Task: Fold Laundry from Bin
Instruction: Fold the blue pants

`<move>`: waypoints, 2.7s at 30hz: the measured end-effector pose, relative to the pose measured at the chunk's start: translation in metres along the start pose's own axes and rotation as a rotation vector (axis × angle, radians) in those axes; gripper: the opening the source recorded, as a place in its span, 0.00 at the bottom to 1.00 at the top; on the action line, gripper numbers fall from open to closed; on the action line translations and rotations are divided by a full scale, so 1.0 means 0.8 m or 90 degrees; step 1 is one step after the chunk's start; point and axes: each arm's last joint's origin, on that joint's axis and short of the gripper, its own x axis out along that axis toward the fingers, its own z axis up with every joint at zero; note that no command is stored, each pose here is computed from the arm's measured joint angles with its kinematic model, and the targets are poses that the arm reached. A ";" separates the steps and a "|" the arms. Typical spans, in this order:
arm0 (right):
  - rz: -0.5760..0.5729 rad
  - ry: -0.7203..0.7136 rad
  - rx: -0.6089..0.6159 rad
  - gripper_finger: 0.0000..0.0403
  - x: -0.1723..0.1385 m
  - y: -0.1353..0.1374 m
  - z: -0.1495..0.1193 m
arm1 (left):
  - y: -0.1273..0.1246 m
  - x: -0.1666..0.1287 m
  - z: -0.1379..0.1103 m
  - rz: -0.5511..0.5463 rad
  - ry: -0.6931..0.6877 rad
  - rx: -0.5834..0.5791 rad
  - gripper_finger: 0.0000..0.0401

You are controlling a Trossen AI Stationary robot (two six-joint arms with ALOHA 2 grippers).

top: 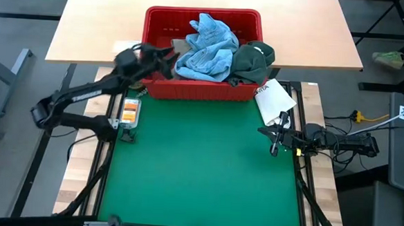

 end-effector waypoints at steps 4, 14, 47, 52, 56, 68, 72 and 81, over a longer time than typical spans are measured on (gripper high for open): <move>0.000 0.000 0.000 0.06 0.000 0.000 0.000 | 0.020 0.044 -0.013 0.009 0.066 -0.003 0.52; 0.001 0.000 0.000 0.06 0.000 0.000 0.000 | 0.064 0.105 -0.057 0.021 0.159 -0.064 0.52; 0.001 0.000 0.000 0.06 0.000 0.000 0.000 | 0.067 0.119 -0.102 -0.048 0.267 -0.092 0.18; 0.000 -0.002 0.000 0.06 0.000 0.000 0.000 | 0.060 0.124 -0.082 -0.125 0.182 -0.155 0.04; -0.008 0.000 0.000 0.06 0.000 -0.001 0.000 | 0.052 0.126 -0.061 -0.215 0.106 -0.221 0.04; -0.130 -0.061 -0.020 0.06 -0.003 -0.018 0.017 | 0.011 0.122 -0.041 -0.370 0.043 -0.309 0.04; -0.159 -0.092 -0.030 0.06 -0.005 -0.023 0.023 | -0.014 0.124 -0.034 -0.407 0.040 -0.303 0.03; -0.215 -0.106 -0.017 0.32 -0.008 -0.031 0.029 | -0.070 0.124 -0.016 -0.495 0.030 -0.295 0.03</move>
